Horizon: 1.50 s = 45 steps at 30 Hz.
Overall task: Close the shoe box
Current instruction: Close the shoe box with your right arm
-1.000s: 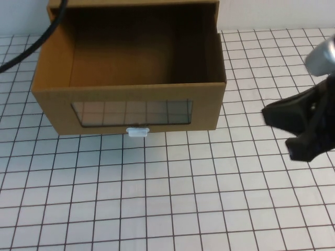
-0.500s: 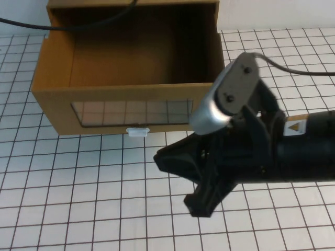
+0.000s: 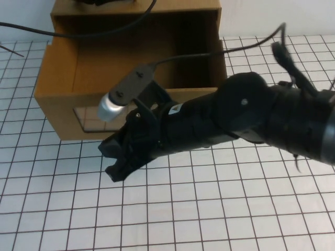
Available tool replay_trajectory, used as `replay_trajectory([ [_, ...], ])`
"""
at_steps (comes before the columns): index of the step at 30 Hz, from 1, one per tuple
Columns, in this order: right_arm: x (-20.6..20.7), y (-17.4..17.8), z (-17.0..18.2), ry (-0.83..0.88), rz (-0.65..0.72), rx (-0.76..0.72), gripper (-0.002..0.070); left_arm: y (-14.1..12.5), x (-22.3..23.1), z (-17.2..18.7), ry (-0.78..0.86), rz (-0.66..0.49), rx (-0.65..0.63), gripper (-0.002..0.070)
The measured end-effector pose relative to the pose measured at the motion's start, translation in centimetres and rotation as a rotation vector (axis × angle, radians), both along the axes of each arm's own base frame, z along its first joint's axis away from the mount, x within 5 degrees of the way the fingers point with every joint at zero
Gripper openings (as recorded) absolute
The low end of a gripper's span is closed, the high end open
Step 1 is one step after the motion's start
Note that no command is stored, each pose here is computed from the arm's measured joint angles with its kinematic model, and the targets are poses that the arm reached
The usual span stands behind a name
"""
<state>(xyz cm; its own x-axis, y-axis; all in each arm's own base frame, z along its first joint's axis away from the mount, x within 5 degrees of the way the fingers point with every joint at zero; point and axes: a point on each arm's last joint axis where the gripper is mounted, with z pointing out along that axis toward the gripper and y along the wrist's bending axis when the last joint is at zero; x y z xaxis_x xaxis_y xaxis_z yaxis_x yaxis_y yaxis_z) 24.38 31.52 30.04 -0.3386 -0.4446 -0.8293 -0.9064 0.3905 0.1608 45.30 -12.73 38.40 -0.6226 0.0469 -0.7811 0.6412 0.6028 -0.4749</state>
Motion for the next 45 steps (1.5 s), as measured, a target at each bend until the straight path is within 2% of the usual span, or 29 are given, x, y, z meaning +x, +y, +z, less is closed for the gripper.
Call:
replay_trajectory([
  [7,4.3,2.8,-1.7,-0.003,-0.009,0.002,-0.0013,0.0,0.0,-0.1,0.003,-0.003,0.002,-0.0004],
  [16,12.2,0.7,-0.4,-0.013,-0.092,0.071,-0.0013,0.0,-0.1,-0.1,0.006,-0.014,0.006,-0.0004],
  [24,14.7,-0.2,0.2,-0.025,-0.115,0.109,-0.0013,0.0,-0.1,-0.2,0.008,-0.014,0.006,-0.0004],
  [33,15.0,-0.3,0.1,-0.05,-0.09,0.093,-0.0013,0.0,-0.1,-0.2,0.006,-0.015,0.007,-0.0004],
  [39,13.9,-1.2,3.5,-0.16,-0.074,0.091,-0.0013,0.0,-0.1,-0.1,0.005,-0.013,0.007,-0.0004],
  [45,11.3,-3.6,10.6,-0.341,-0.1,0.151,-0.0013,-0.2,-0.1,-0.2,-0.008,-0.023,0.029,-0.0004],
])
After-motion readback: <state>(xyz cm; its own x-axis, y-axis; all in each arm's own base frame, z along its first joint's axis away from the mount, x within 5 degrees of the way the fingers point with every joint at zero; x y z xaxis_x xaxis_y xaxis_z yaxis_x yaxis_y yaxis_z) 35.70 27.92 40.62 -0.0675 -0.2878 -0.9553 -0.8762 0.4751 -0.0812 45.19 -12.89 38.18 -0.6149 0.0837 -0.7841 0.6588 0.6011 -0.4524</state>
